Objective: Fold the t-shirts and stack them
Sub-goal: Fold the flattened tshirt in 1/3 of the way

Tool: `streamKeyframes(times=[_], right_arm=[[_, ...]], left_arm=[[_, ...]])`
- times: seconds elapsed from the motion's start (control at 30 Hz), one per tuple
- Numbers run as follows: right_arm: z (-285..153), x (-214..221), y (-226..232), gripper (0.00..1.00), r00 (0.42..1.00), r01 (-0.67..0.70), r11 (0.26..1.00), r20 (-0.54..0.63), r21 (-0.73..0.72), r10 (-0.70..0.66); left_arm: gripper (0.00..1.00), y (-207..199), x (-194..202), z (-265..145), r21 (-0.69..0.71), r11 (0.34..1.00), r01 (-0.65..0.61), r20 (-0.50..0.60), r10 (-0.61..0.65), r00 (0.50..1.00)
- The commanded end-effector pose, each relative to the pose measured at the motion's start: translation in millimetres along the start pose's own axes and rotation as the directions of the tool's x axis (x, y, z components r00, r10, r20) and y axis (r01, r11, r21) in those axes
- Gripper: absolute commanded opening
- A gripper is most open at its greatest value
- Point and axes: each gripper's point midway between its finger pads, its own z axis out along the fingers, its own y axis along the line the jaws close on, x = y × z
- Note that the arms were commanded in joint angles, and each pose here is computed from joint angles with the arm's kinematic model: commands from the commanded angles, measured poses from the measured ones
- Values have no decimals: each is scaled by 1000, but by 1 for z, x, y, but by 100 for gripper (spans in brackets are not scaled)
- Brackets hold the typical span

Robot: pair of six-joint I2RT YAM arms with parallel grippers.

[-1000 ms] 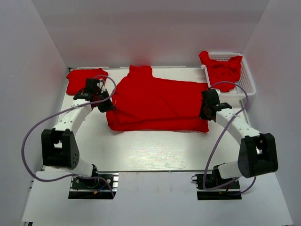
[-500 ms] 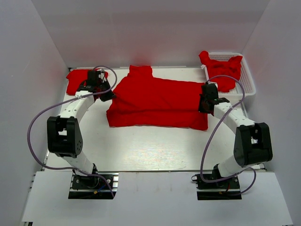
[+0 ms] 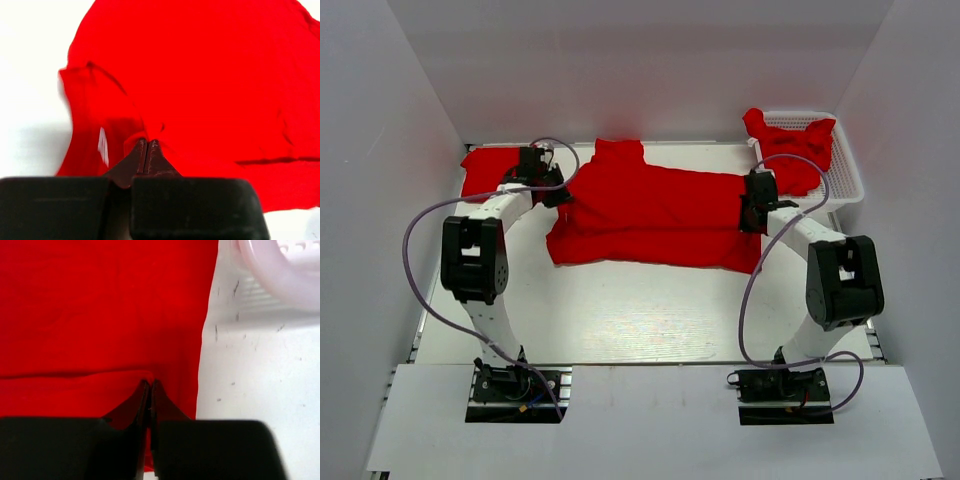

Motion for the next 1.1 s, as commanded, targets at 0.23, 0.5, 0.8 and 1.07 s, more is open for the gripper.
streamKeyframes(times=[0.23, 0.5, 0.8, 1.07], right_arm=[[6, -60, -8, 90, 994, 23, 999, 110, 48, -28], [-23, -64, -3, 90, 992, -2, 1000, 130, -14, 4], [-59, -14, -6, 90, 995, -85, 995, 54, -59, 88], [-59, 49, -16, 90, 978, -199, 980, -66, -5, 199]], left_arm=[[100, -28, -66, 1, 38, 989, -143, 125, 137, 983], [100, -25, -68, -37, -21, 983, -182, 129, 183, 975], [100, 10, 8, -95, -133, 986, -100, 45, 107, 993], [100, 52, 83, -106, -239, 971, -32, -38, 23, 999]])
